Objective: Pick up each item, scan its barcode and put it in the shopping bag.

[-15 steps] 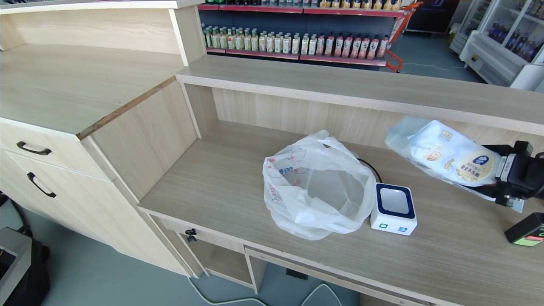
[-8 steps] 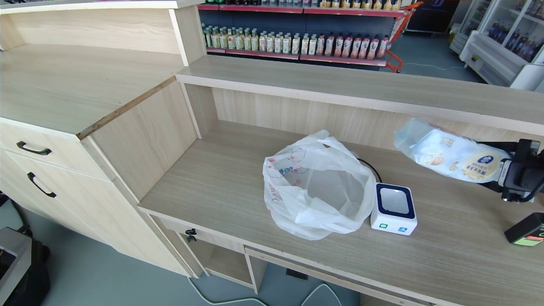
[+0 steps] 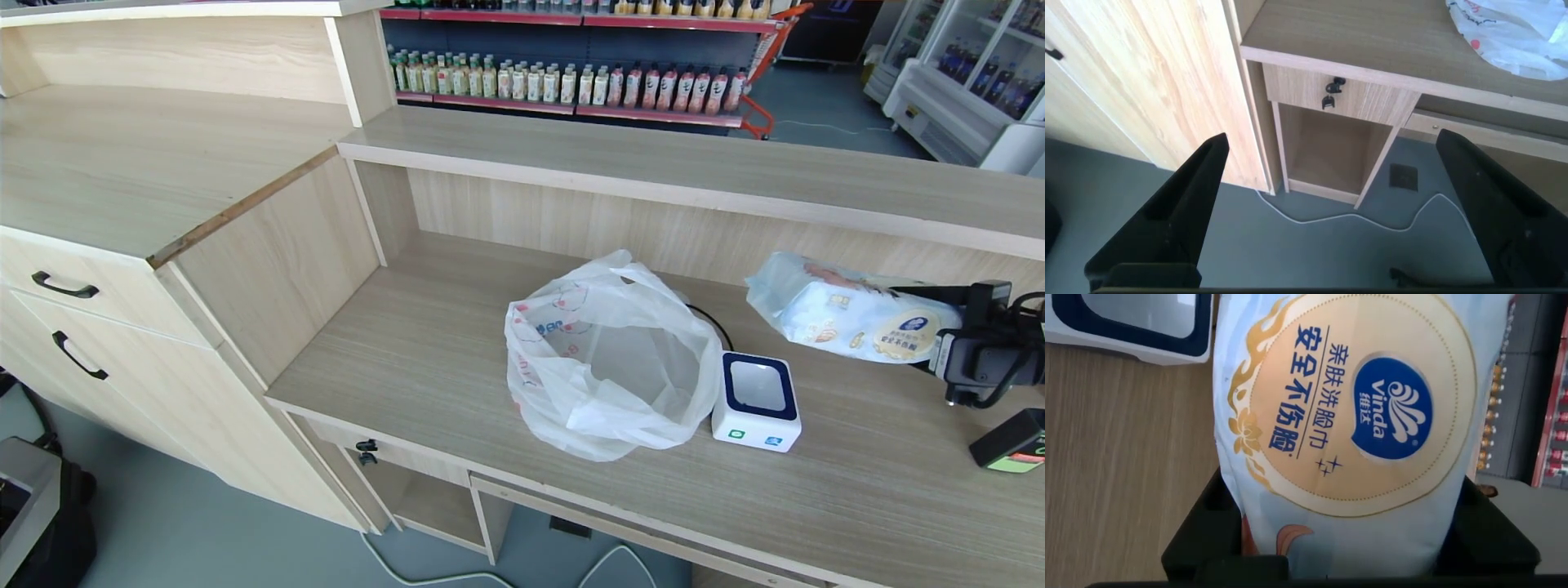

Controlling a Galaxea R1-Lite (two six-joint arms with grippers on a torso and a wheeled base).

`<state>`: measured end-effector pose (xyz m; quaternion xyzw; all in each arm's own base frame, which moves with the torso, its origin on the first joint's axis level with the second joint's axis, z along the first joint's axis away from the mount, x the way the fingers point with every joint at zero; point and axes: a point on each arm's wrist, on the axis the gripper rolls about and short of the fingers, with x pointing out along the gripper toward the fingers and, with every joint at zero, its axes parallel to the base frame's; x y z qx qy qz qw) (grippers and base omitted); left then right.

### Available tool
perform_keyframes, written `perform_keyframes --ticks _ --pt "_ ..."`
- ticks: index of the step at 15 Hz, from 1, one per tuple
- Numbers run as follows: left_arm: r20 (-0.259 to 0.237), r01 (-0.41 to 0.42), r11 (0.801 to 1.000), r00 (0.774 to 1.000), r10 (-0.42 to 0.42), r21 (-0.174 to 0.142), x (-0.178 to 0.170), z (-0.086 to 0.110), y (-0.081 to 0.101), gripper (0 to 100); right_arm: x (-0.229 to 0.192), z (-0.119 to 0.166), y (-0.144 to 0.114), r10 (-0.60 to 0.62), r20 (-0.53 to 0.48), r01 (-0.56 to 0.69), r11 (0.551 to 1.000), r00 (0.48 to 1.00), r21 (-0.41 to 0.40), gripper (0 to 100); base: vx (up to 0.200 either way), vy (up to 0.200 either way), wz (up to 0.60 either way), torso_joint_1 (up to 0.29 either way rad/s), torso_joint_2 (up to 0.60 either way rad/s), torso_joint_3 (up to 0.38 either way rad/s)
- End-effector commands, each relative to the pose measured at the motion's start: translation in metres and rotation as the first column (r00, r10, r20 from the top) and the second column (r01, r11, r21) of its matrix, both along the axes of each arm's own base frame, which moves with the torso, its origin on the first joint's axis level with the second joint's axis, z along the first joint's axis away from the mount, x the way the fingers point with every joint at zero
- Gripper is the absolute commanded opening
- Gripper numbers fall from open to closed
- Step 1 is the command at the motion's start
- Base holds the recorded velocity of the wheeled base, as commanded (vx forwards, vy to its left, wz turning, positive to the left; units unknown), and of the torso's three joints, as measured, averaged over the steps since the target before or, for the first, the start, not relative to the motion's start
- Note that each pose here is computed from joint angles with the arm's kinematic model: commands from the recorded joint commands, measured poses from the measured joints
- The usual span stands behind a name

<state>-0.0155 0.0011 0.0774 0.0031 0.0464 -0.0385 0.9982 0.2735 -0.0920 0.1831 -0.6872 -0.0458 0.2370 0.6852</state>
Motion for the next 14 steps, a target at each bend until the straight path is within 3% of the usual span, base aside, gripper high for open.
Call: perform_keyframes --ticks 1,5,14 --pt "-0.001 0.000 1.000 1.000 0.000 0.000 0.000 0.000 0.000 100 0.002 -0.002 0.000 0.014 0.006 -0.014 1.000 1.000 -0.001 0 0.000 0.000 0.00 0.000 0.00 0.000" --pt "-0.001 0.000 1.000 1.000 0.000 0.000 0.000 0.000 0.000 100 0.009 0.003 0.000 0.073 0.167 -0.063 0.996 0.983 -0.065 0 0.000 0.000 0.00 0.000 0.00 0.000" --pt "-0.001 0.000 1.000 1.000 0.000 0.000 0.000 0.000 0.000 100 0.021 -0.021 -0.004 0.116 0.156 -0.101 0.990 0.981 -0.100 0 0.000 0.000 0.00 0.000 0.00 0.000"
